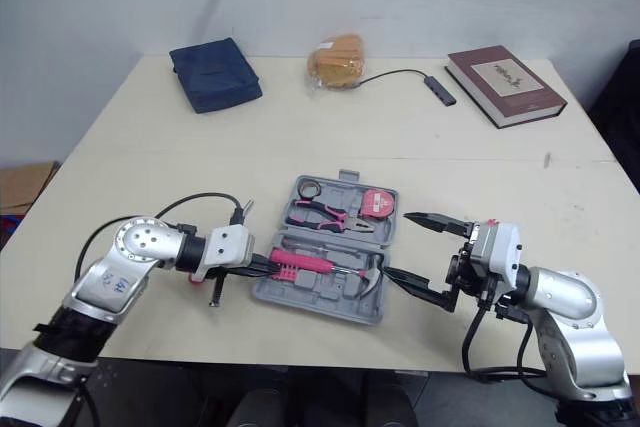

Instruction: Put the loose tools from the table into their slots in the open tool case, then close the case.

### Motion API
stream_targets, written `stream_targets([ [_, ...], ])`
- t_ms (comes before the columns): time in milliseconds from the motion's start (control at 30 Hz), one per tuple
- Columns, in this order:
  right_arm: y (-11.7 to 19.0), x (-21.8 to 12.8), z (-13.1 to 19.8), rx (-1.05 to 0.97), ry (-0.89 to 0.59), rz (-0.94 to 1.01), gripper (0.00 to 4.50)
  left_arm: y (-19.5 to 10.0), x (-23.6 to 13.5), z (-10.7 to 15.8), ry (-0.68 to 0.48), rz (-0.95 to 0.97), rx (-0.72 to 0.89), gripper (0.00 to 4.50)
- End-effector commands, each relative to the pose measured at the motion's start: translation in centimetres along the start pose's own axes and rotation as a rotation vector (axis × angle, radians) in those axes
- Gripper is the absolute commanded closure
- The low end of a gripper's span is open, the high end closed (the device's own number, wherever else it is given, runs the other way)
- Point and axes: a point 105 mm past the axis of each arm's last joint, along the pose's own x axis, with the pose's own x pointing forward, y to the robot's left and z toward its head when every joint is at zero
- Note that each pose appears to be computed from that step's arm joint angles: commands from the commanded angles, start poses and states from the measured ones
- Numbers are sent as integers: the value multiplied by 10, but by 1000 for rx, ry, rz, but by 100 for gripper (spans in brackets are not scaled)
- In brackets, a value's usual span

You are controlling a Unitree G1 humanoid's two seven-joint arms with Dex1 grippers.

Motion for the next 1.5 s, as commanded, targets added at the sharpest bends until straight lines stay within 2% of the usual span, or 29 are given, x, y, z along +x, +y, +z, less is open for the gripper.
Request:
stream_targets([
  [33,-13,-21,7,-70,27,-90,0,12,-22,15,-175,124,1,424],
  [100,-20,-38,3,-87,60,-161,0,19,-46,20,-273,230,-5,368],
  [167,-27,-59,-3,-105,100,-247,0,23,-72,17,-303,333,-23,279],
  [267,-32,-86,-10,-120,155,-340,0,25,-103,8,-304,462,-45,148],
  [367,-43,-126,-16,-142,199,-529,0,23,-149,-20,-262,676,-150,5],
  [567,-43,-173,-27,-148,281,-711,0,3,-194,-49,-194,899,-244,2],
  [700,-30,-256,-41,-141,474,-1007,0,-44,-245,-92,-79,1169,-397,2],
  [767,-22,-268,-44,-126,513,-1027,0,-56,-255,-95,-71,1235,-421,2],
  [900,-21,-276,-45,-128,496,-1085,0,-66,-258,-93,-76,1277,-443,2],
  [1067,-17,-273,-53,-98,489,-1074,0,-66,-251,-89,-76,1244,-441,2],
  [1133,-25,-263,-57,-74,454,-1063,0,-55,-244,-78,-112,1214,-411,2],
  [1233,-41,-258,-78,100,510,-1098,0,-39,-232,-62,-155,1151,-367,2],
  [1367,-62,-219,-67,80,428,-987,0,-21,-203,-37,-243,985,-369,2],
  [1500,-70,-179,-68,83,417,-789,0,-6,-171,-2,-331,796,-285,2],
])
